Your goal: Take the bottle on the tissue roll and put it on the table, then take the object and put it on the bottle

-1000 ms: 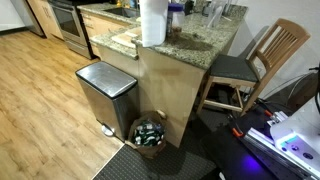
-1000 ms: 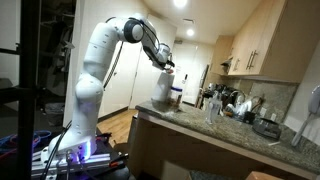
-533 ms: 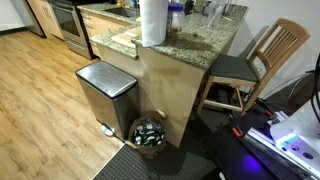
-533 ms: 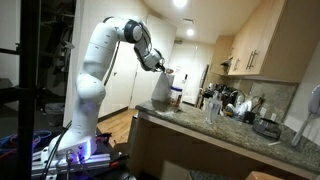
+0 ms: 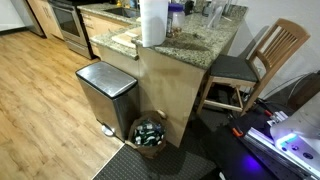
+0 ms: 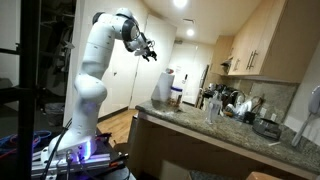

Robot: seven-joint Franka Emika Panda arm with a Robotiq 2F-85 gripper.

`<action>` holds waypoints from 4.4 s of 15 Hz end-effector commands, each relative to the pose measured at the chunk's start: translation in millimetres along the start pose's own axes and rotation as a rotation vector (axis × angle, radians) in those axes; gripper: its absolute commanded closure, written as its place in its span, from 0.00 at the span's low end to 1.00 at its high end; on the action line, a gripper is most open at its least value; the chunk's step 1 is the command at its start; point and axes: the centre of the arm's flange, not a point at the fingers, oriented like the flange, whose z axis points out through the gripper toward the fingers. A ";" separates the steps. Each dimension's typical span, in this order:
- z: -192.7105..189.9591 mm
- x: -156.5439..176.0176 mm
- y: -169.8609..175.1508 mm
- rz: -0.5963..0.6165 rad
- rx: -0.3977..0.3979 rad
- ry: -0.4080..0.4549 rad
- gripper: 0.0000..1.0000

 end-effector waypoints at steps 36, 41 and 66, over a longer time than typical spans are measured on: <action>89.0 106.6 149.8 0.146 0.117 -0.509 0.00; 107.1 81.2 138.6 0.182 0.108 -0.430 0.00; 197.5 77.7 131.6 0.034 0.156 -0.236 0.75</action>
